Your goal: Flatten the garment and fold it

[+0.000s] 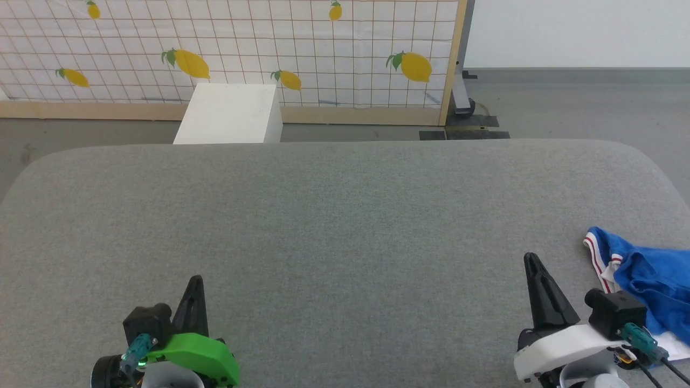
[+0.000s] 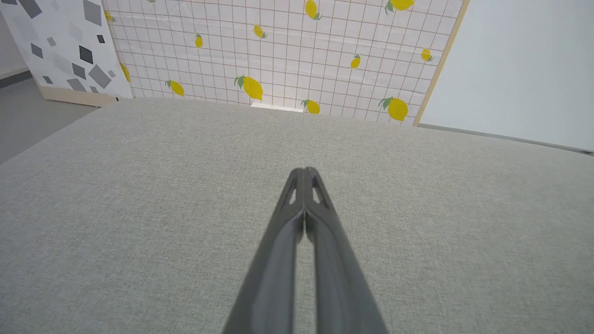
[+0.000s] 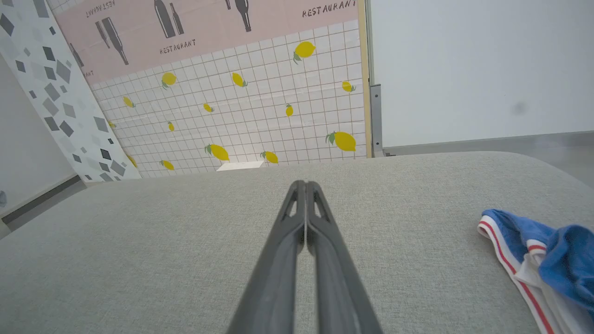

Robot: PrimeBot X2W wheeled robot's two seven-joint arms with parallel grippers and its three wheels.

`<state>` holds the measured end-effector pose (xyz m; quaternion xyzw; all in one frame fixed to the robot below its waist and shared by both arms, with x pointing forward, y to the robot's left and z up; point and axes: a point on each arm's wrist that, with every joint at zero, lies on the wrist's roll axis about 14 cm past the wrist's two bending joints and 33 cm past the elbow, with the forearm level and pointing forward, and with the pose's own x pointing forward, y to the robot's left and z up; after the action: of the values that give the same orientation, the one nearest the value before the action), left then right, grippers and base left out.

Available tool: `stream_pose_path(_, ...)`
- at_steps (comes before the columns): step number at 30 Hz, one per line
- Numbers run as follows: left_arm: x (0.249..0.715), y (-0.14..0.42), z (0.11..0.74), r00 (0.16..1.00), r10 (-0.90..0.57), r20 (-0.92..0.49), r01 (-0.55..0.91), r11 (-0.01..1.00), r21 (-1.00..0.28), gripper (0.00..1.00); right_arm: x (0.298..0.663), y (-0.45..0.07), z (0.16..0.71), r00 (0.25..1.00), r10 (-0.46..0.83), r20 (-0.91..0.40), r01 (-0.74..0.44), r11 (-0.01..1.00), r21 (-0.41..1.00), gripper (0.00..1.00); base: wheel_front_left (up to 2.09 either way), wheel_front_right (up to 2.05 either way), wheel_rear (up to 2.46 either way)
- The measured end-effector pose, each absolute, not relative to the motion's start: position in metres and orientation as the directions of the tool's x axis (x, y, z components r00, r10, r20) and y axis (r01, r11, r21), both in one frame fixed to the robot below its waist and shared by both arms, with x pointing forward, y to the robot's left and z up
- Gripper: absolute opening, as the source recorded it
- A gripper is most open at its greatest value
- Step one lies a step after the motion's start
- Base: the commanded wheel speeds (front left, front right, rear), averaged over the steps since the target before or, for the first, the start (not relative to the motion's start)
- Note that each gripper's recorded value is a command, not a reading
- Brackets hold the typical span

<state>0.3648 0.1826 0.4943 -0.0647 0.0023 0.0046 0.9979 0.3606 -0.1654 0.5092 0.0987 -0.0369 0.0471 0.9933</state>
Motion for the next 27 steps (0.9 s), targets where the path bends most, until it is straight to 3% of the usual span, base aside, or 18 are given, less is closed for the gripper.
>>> stream_pose_path(27, 0.369, 0.178, 0.505, 1.0, -0.01, 0.007, 0.011, 0.995, -0.097, 0.0, 0.365, -0.162, 0.515, 0.992, 0.11, 0.065, -0.118, 0.984, 0.135, 0.0, 0.0, 0.0, 0.0)
